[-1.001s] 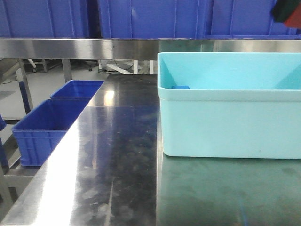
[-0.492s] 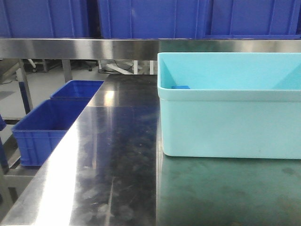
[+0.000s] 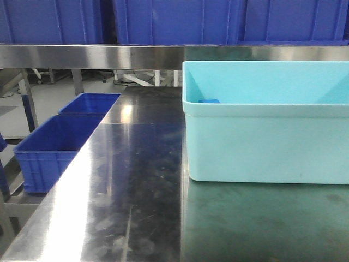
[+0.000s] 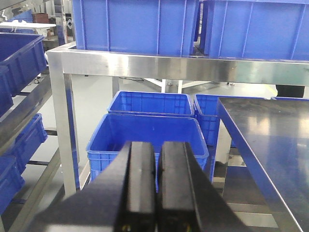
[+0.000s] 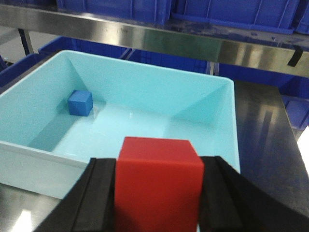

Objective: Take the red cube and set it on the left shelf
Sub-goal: 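Lift the red cube out of the tub with the right gripper, then drive the base away from the table toward the blue-bin shelf rack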

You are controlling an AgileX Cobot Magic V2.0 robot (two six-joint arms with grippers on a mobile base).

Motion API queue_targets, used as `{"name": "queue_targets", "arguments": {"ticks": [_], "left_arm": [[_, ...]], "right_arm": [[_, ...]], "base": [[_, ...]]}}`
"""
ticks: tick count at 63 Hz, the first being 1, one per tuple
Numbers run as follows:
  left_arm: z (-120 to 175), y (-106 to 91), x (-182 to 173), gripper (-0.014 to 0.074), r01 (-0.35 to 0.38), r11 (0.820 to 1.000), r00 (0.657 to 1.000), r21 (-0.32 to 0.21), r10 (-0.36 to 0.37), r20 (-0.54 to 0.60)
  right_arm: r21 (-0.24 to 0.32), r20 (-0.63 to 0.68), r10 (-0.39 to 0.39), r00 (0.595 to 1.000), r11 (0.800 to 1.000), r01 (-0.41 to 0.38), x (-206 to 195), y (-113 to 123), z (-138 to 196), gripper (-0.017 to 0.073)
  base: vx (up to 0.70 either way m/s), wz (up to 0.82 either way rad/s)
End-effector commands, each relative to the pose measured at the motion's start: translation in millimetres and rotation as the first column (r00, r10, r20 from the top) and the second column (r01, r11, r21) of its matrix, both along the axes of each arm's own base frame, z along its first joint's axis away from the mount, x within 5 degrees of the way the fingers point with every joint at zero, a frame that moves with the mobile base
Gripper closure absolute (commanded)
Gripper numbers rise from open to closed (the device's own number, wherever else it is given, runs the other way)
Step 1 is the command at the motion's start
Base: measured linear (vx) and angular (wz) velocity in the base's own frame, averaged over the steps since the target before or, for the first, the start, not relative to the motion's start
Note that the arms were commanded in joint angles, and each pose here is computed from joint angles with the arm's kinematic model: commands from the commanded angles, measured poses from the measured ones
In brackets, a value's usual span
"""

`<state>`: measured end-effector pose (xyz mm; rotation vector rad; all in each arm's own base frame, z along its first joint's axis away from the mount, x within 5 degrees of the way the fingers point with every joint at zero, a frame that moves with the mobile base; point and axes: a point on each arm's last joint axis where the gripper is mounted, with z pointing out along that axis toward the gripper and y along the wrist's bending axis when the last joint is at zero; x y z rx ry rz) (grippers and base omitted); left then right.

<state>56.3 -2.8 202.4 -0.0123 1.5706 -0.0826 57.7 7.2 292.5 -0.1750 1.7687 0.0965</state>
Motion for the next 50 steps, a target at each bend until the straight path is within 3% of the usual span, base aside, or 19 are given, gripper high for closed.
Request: {"name": "queue_targets", "arguments": {"ticks": [1,31,50], "left_arm": [[1.0,0.9,-0.3,0.0492,-0.009,1.000,0.997,-0.016,0.010,0.080],[1.0,0.9,-0.3,0.0492,-0.009,1.000,0.997,-0.016,0.010,0.080],[1.0,0.9,-0.3,0.0492,-0.009,1.000,0.997,-0.016,0.010,0.080]], "right_arm": [[-0.005,0.109,0.011,0.994,1.000,-0.011,0.3,0.7,15.7,0.0489],[-0.005,0.105,0.011,0.994,1.000,-0.010,0.3,0.6,15.4,0.0489],[-0.005,0.105,0.011,0.994,1.000,-0.010,0.3,0.6,15.4,0.0489]], "base": [[0.00,0.00],[0.00,0.00],[-0.04,0.26]]}}
